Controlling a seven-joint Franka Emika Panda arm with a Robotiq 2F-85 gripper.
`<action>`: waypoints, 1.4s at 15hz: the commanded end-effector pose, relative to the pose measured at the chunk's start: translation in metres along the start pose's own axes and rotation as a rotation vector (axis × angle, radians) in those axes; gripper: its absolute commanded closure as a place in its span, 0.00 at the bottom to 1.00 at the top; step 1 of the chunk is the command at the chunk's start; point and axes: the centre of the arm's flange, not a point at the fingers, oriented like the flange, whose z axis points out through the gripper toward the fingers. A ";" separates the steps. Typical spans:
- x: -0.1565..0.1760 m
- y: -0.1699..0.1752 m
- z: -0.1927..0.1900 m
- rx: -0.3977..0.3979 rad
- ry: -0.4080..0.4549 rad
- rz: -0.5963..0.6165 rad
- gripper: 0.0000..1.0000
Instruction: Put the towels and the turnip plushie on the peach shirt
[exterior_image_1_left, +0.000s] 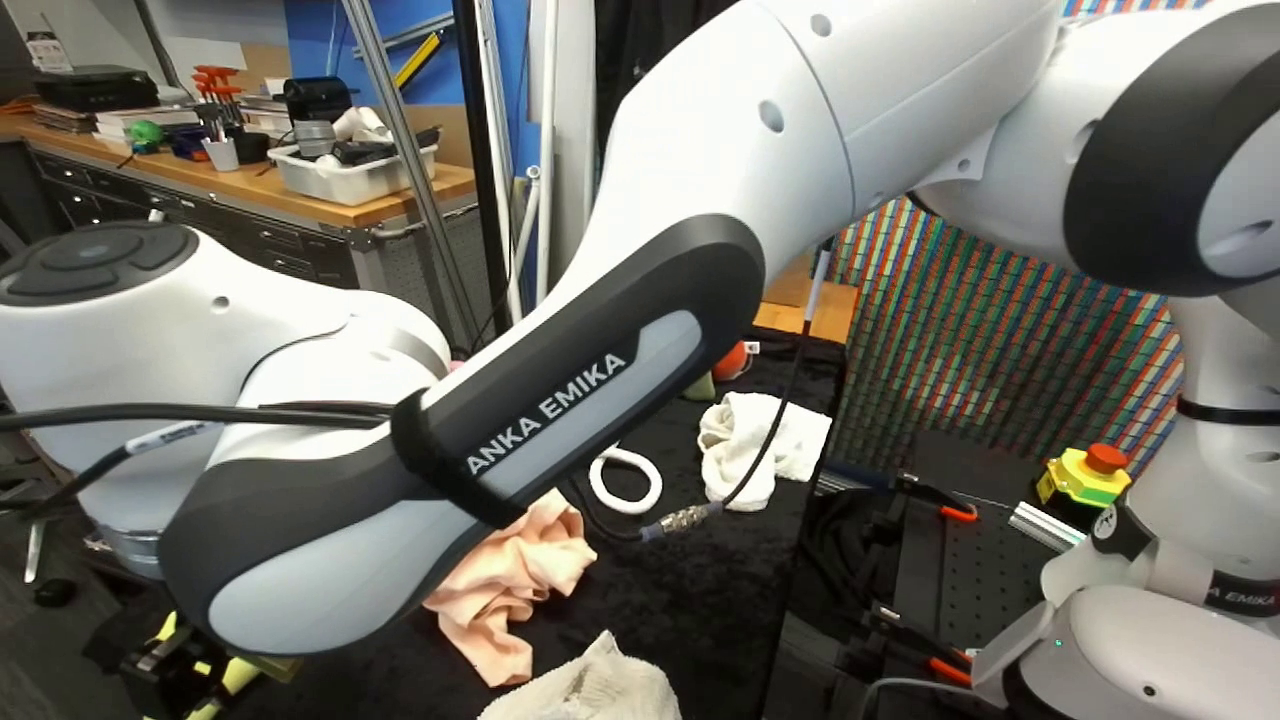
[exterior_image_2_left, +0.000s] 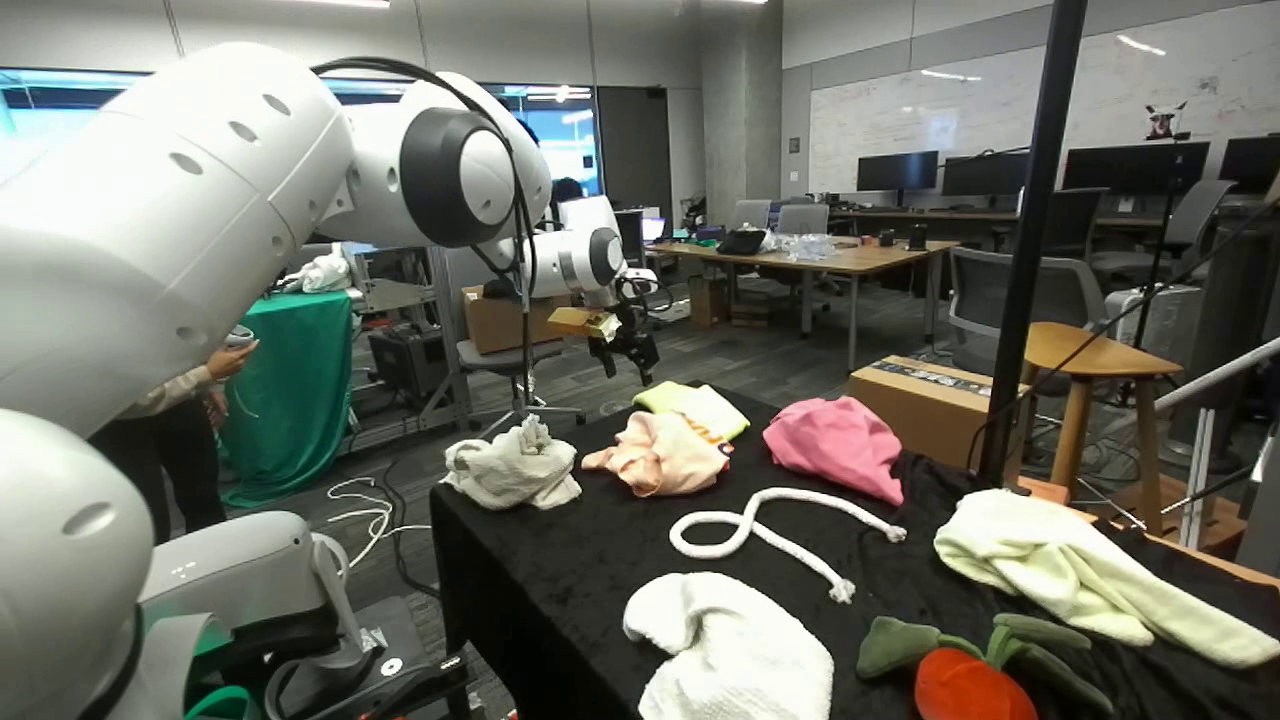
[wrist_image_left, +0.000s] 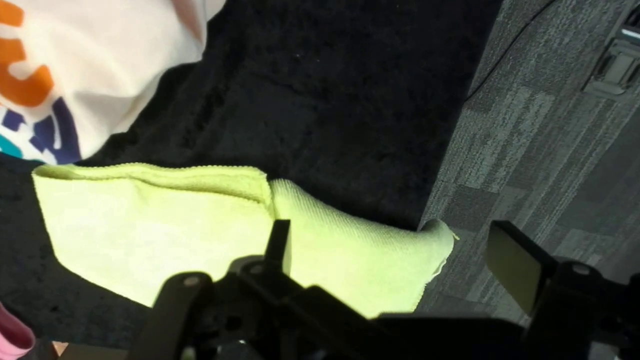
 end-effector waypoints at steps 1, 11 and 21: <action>0.024 -0.001 0.015 0.006 0.005 0.007 0.00; 0.032 0.031 0.048 -0.031 -0.005 0.060 0.00; 0.041 0.052 0.060 -0.060 -0.025 0.091 0.00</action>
